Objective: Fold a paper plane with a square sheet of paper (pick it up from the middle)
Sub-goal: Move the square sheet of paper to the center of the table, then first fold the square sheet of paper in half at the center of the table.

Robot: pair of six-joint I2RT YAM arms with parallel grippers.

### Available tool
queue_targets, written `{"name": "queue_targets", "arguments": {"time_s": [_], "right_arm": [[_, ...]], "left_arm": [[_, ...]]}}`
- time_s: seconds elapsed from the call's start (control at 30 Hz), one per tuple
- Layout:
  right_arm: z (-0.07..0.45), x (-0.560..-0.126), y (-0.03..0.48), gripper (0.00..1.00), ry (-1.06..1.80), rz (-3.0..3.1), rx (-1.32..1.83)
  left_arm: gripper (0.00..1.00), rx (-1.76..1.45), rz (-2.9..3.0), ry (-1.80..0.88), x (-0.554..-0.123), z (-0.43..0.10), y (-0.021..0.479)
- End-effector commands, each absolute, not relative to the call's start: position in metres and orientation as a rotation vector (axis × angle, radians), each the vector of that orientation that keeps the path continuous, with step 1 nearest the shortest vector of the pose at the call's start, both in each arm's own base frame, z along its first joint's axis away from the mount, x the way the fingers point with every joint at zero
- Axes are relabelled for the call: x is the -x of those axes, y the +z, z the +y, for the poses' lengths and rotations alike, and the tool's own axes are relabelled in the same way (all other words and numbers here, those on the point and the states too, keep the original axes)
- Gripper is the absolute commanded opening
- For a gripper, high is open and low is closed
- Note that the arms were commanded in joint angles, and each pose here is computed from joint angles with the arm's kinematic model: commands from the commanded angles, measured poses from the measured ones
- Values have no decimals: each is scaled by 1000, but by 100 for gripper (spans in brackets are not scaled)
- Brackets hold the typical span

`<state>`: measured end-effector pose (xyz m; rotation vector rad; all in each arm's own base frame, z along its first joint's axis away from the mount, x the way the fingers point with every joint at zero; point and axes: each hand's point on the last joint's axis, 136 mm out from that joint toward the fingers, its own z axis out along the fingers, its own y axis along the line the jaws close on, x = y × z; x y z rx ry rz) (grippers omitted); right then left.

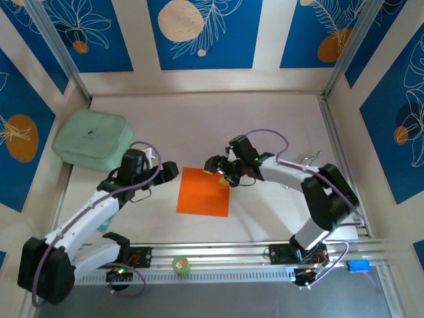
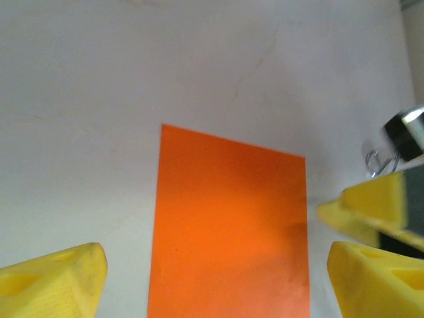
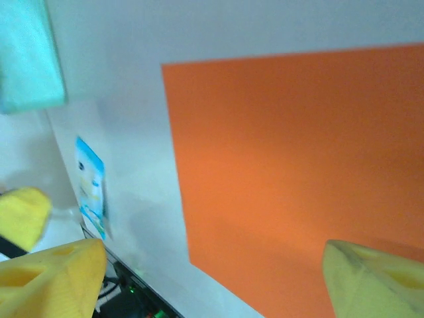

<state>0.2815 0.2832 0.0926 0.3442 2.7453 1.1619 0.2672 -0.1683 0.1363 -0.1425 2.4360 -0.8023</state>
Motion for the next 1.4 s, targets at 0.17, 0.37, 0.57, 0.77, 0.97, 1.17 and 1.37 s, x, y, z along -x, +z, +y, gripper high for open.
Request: {"name": "queue_targets", "arguments": {"time_s": [0.17, 0.37, 0.57, 0.77, 0.97, 1.17, 1.37], "right_arm": [[199, -275, 73, 86, 822, 2647, -706], [196, -270, 84, 87, 1015, 2594, -606], [188, -274, 93, 87, 1009, 2571, -596], [180, -273, 90, 87, 1015, 2586, -618], [184, -273, 87, 87, 1057, 2590, -626], [185, -274, 85, 88, 1070, 2602, -624], [188, -274, 83, 88, 1084, 2613, -619]], "left_arm": [[83, -170, 2727, -549, -249, -226, 102], [83, -250, 2836, -519, -244, -263, 72], [82, -341, 2932, -425, -238, -281, 56], [84, -345, 2986, -249, -240, -280, 44], [87, -370, 3029, -57, -242, -276, 32], [91, -350, 3034, -42, -244, -277, 27], [96, -338, 3034, -41, -247, -281, 28]]}}
